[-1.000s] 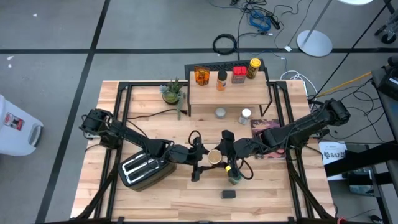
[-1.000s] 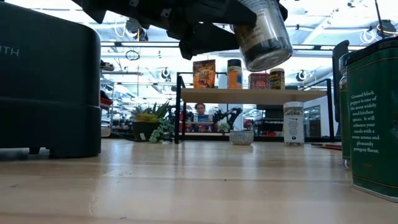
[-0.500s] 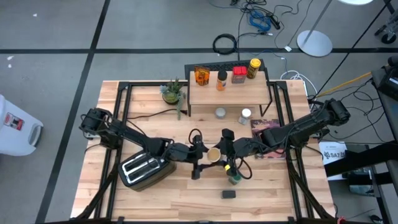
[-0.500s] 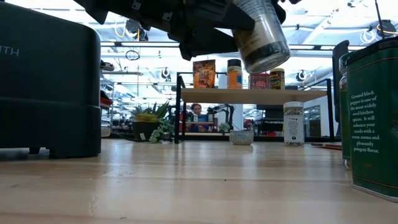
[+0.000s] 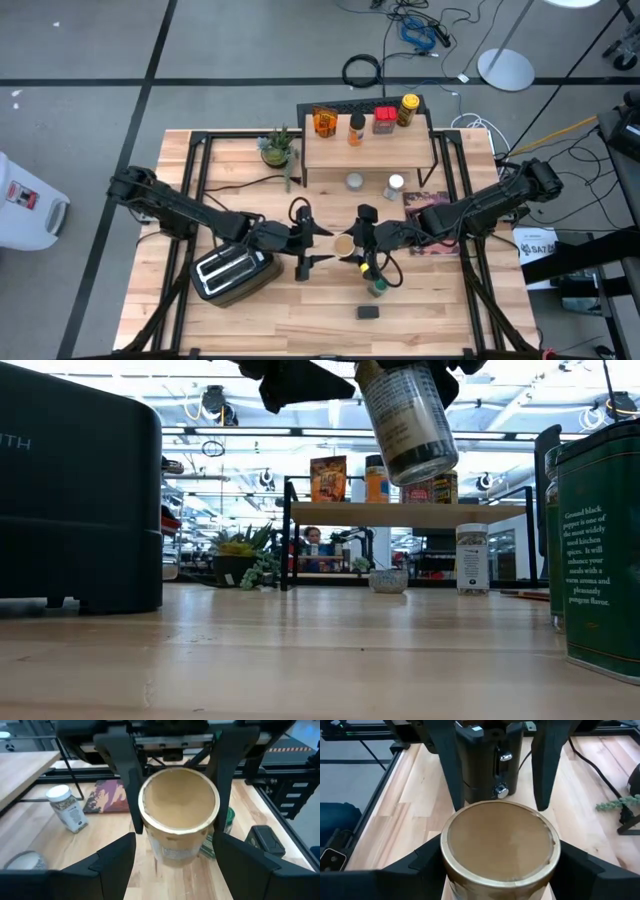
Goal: Shelf spices
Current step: Put the brown seasoning bottle on the shelf
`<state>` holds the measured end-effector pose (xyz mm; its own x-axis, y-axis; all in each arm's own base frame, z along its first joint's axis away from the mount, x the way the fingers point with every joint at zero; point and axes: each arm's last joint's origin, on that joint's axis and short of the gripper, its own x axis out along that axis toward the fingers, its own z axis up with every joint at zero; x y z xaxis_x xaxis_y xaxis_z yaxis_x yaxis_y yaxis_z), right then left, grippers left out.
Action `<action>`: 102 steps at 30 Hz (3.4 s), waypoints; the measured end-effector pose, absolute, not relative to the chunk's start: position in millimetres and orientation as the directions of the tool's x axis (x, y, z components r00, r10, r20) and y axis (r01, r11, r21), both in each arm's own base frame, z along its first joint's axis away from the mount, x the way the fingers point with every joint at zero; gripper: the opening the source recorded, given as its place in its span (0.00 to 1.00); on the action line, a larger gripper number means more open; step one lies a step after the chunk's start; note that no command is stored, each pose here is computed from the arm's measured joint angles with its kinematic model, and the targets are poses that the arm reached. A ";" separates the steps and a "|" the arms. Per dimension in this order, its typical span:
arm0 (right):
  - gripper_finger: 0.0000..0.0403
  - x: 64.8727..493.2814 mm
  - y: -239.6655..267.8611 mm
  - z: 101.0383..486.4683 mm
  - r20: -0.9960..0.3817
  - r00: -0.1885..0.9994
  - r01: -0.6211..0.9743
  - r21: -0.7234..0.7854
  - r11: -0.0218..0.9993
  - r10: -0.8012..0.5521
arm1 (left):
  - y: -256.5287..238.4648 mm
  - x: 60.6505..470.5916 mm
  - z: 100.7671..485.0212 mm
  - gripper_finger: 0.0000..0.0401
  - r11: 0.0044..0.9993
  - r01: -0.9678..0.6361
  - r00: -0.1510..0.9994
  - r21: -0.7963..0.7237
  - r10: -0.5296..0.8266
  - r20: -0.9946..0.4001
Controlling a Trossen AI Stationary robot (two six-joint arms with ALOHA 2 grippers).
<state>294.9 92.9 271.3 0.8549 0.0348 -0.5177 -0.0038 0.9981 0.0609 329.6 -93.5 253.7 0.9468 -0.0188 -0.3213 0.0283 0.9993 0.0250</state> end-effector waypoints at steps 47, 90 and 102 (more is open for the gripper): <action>0.65 268.2 12.4 171.9 -0.417 0.909 -0.030 -0.023 0.999 0.018 | -97.9 328.0 252.0 0.68 0.999 0.028 0.944 0.029 -0.017 -0.330; 0.72 268.5 -34.1 111.2 -0.309 0.940 -0.119 0.107 0.987 0.147 | -62.6 363.8 257.0 0.68 0.997 -0.039 0.926 0.072 0.064 -0.373; 0.73 240.8 -35.0 101.9 -0.268 0.957 -0.083 0.117 0.990 0.111 | -60.1 364.2 257.0 0.68 0.997 -0.057 0.925 0.053 0.072 -0.373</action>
<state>240.8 -35.0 101.9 0.9570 0.1114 -0.2677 -0.0826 0.9897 0.1166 364.2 -60.1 257.0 0.9249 0.0722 -0.3733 -0.0565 0.9970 0.0529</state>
